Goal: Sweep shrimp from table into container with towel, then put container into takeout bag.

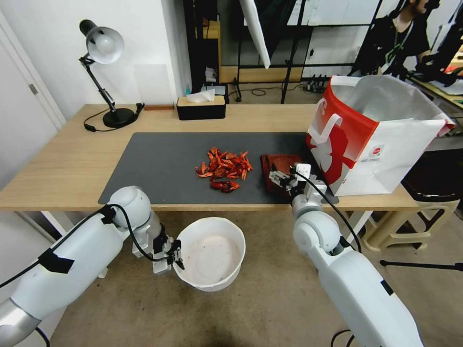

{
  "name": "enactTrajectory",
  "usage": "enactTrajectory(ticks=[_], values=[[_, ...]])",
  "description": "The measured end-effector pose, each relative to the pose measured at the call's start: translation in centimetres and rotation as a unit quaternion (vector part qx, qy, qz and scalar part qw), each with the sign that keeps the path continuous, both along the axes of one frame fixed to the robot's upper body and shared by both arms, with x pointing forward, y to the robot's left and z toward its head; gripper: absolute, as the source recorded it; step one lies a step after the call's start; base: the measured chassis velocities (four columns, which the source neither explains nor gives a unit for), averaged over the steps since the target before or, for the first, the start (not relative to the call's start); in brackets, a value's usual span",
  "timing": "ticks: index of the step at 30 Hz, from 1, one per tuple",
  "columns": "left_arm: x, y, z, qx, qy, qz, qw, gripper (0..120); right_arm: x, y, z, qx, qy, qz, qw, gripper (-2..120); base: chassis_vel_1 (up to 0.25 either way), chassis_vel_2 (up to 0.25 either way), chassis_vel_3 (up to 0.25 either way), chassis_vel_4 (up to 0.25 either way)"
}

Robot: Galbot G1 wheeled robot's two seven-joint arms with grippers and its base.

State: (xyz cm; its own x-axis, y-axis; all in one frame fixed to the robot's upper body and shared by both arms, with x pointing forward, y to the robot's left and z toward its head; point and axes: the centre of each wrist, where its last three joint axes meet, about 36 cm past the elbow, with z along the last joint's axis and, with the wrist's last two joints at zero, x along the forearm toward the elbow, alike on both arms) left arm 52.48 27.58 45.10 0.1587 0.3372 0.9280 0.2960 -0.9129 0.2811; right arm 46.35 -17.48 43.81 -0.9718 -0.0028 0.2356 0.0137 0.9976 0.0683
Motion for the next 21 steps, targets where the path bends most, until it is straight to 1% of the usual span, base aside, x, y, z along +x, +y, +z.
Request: enactTrajectory(ticks=[12,17,21], values=[[0.07,-0.37,-0.28,-0.004,0.003,-0.001,1.0000,0,0.93,0.50,-0.34,-0.014,0.015,0.000,1.000,100,0.000,0.000,0.000,0.000],[0.04,-0.46,-0.52,-0.005,0.005,-0.001,1.0000,0,0.77,0.43,-0.22,-0.023,0.024,-0.003,0.999,100,0.000,0.000,0.000,0.000],[0.10,-0.61,-0.72,-0.007,0.007,0.000,1.0000,0,0.07,0.18,0.04,-0.031,0.035,-0.009,0.999,100,0.000,0.000,0.000,0.000]])
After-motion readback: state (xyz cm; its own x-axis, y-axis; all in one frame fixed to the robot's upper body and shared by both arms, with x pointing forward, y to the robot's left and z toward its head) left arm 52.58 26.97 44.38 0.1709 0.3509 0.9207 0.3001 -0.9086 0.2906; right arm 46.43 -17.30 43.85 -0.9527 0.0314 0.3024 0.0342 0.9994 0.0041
